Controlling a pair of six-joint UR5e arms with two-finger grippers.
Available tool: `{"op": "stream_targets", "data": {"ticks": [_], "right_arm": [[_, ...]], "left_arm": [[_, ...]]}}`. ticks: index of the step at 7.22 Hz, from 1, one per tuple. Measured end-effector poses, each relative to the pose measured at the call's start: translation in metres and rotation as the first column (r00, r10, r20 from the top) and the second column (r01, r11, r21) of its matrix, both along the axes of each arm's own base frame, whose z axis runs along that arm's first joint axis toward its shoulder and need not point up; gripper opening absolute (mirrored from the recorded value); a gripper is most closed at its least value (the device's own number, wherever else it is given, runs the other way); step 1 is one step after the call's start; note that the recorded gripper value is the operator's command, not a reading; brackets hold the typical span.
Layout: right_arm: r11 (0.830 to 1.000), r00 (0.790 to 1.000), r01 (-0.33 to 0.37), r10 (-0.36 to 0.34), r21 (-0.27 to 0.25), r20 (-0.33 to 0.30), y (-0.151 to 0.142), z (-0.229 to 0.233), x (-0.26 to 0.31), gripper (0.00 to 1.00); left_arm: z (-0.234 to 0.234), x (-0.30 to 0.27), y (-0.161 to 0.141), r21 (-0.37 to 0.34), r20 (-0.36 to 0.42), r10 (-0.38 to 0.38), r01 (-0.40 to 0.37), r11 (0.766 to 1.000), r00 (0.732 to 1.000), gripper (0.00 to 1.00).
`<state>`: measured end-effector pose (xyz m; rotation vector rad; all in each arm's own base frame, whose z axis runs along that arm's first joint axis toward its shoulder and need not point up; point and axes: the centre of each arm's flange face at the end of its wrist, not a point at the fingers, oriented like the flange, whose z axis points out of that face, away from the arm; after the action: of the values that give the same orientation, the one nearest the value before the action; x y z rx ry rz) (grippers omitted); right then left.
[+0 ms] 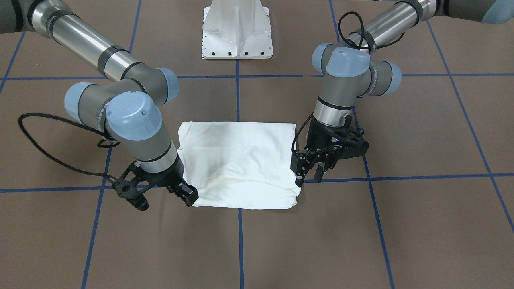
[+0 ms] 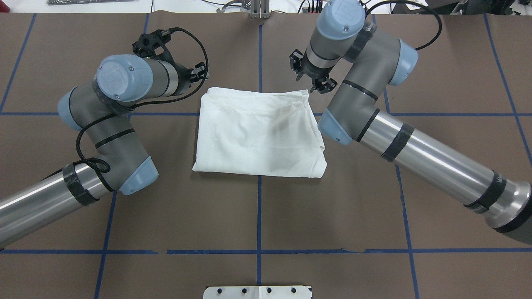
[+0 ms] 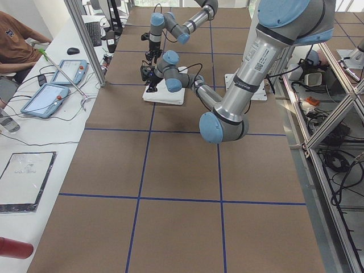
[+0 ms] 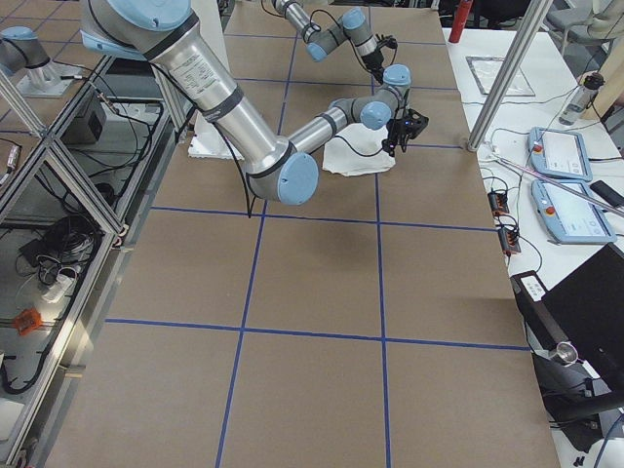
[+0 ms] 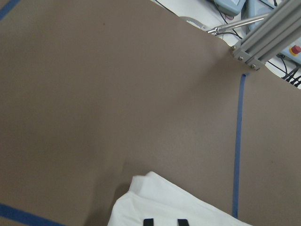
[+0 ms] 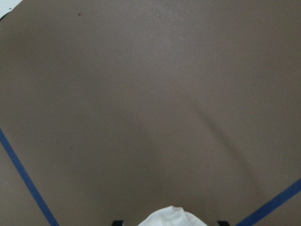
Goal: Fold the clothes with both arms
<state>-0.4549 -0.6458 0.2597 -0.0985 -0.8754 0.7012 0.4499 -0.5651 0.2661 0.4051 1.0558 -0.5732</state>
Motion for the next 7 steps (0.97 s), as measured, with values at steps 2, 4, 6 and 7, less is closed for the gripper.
{"op": "stream_targets", "data": {"ticks": [2, 4, 6, 7], "right_arm": [[0.998, 0.998, 0.049, -0.048, 0.03, -0.031, -0.017, 0.037, 0.041, 1.0], [0.983, 0.986, 0.157, -0.152, 0.098, -0.062, -0.008, 0.105, 0.112, 1.0], [0.941, 0.956, 0.291, -0.279, 0.173, -0.088, 0.021, 0.184, 0.206, 1.0], [0.914, 0.939, 0.342, -0.329, 0.217, -0.096, 0.036, 0.218, 0.262, 1.0]], "left_arm": [[0.003, -0.017, -0.01, 0.052, 0.033, 0.026, -0.027, 0.998, 0.999, 0.66], [0.024, -0.053, -0.003, 0.149, 0.112, 0.18, -0.196, 0.969, 0.977, 0.66], [0.061, -0.126, 0.02, 0.249, 0.217, 0.344, -0.393, 0.885, 0.914, 0.69], [0.088, -0.172, 0.027, 0.284, 0.277, 0.401, -0.473, 0.834, 0.873, 0.74]]}}
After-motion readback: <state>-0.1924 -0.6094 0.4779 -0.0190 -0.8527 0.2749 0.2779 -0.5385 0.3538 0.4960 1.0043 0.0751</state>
